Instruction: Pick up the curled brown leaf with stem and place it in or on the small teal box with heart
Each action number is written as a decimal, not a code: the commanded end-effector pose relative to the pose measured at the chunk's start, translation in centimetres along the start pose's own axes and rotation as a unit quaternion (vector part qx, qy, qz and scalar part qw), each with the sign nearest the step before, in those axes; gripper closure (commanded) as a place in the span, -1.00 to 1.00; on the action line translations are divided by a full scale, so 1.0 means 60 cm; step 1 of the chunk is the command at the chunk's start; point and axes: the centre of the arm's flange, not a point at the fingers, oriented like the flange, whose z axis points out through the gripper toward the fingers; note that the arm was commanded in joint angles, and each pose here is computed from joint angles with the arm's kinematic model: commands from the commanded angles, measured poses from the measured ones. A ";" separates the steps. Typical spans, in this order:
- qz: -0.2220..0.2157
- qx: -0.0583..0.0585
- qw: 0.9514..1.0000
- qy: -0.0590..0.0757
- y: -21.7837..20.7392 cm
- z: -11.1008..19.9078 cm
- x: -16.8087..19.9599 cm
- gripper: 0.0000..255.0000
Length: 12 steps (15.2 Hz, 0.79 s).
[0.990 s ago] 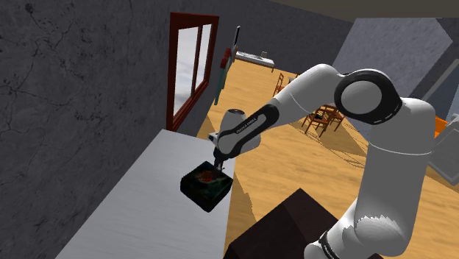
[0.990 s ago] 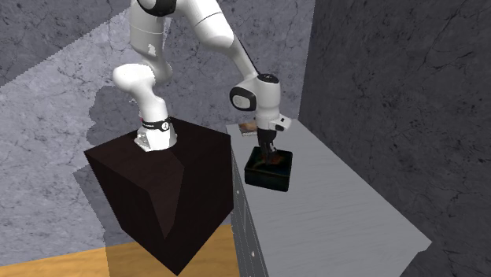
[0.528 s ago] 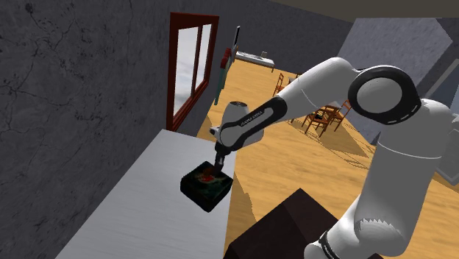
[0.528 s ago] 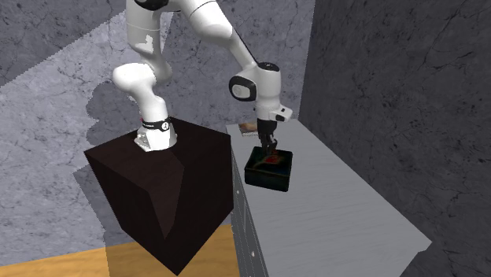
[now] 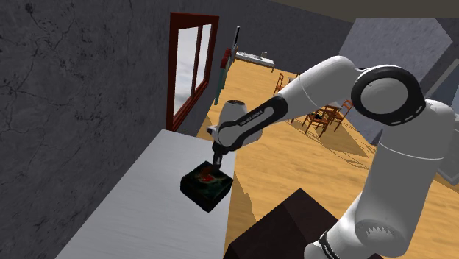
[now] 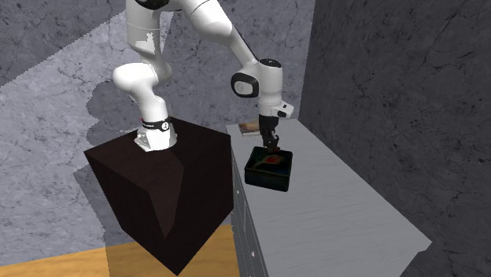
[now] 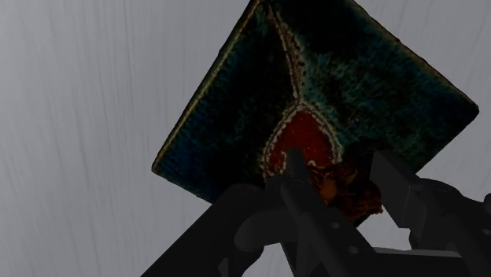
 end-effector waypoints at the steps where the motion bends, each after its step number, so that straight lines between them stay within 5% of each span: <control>1: 0.000 0.000 1.000 0.000 -0.001 0.015 0.001 1.00; 12: 0.000 0.000 1.000 0.000 0.005 0.088 -0.004 1.00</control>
